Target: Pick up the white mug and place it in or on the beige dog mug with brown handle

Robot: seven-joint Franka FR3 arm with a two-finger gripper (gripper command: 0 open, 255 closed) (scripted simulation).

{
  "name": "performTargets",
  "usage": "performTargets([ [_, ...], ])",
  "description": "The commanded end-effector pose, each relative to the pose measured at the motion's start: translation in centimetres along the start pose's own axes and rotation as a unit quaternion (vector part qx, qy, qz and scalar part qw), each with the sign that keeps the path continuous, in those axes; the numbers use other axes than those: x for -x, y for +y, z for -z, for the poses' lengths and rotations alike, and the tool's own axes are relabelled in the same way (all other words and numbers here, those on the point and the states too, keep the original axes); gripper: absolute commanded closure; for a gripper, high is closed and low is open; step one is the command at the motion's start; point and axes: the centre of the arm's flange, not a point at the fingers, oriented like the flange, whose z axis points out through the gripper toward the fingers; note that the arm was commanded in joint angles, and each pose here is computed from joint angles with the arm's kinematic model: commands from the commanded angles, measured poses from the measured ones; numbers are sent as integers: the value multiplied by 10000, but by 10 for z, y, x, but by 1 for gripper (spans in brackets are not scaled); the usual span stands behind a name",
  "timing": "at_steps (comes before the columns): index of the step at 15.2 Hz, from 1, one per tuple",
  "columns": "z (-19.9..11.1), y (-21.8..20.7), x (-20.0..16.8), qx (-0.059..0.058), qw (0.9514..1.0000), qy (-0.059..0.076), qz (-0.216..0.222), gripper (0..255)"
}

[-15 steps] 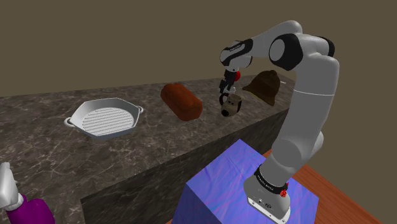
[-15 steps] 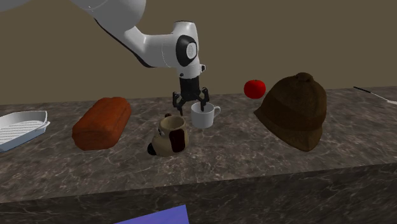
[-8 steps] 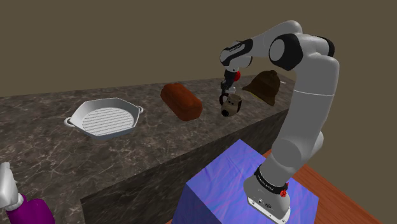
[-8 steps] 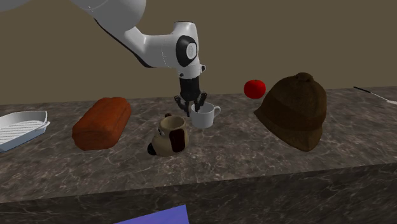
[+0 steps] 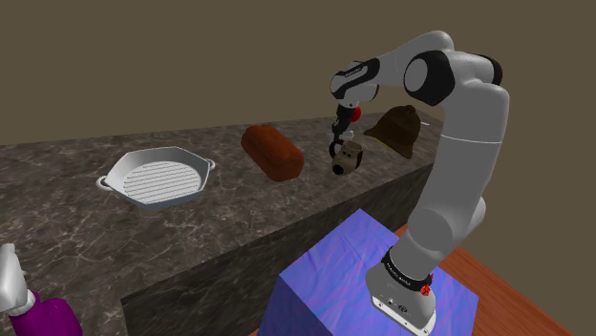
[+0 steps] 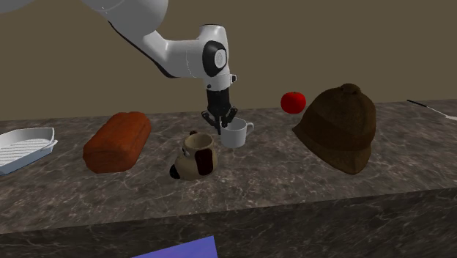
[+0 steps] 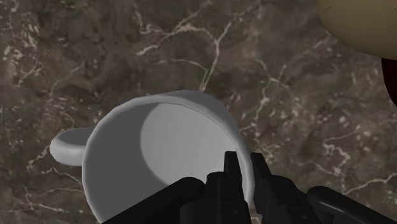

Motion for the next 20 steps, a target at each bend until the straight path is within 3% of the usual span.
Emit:
performTargets([
  [1,5,0,0,-1,10000,-5,-2,255],
  [20,105,5,5,-1,10000,-5,-2,255],
])
